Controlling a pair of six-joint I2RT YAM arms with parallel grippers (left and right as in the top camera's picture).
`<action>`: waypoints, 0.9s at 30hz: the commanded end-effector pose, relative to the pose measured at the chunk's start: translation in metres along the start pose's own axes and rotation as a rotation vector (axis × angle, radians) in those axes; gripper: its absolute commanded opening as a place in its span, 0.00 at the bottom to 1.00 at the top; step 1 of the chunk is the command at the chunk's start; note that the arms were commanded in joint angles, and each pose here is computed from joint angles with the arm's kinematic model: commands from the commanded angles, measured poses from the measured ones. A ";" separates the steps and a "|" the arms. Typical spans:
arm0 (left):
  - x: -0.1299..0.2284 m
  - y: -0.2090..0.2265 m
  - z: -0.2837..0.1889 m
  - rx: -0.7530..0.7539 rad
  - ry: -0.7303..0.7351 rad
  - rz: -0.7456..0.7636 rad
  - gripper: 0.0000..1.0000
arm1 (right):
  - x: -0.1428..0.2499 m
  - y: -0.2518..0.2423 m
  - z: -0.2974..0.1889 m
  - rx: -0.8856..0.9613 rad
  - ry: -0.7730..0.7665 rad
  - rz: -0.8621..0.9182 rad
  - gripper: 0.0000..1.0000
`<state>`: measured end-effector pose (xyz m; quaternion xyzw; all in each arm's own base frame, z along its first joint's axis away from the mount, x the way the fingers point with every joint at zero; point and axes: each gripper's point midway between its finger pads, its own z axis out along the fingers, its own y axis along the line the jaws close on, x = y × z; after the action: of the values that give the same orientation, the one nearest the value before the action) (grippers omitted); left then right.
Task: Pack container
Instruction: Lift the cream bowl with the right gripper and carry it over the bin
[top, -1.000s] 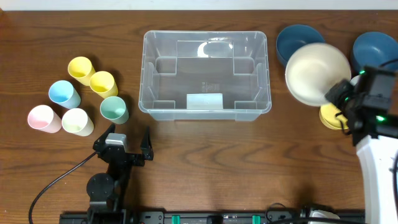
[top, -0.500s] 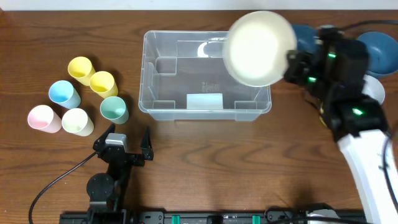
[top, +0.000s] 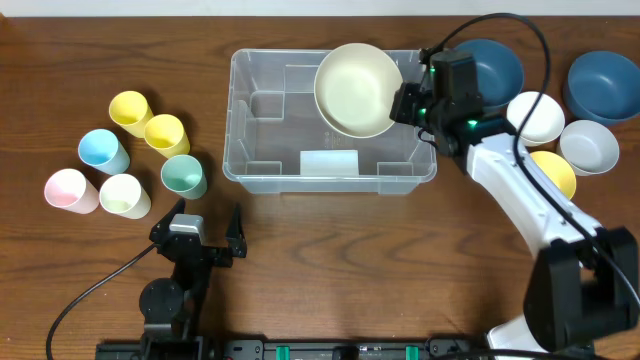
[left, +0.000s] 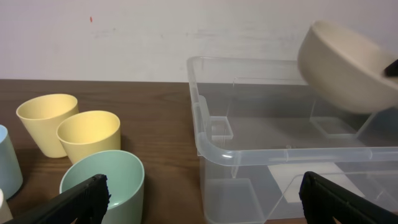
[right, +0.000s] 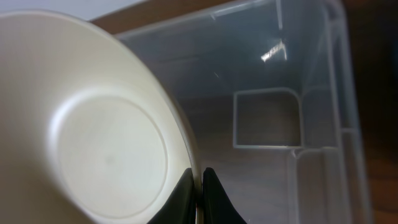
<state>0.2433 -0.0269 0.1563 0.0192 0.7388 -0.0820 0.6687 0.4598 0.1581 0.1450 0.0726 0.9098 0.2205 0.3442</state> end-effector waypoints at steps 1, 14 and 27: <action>0.015 0.000 0.001 0.007 0.045 0.011 0.98 | 0.000 0.005 0.009 -0.011 0.000 0.005 0.02; 0.016 0.000 0.001 0.007 0.046 0.011 0.98 | 0.019 -0.019 0.035 0.075 0.046 0.010 0.05; 0.015 0.000 0.001 0.007 0.045 0.011 0.98 | 0.002 -0.013 0.032 0.075 0.005 -0.015 0.03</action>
<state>0.2433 -0.0269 0.1563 0.0192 0.7388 -0.0820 0.6687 0.4689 0.1501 0.1040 0.0889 0.9239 0.1834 0.3239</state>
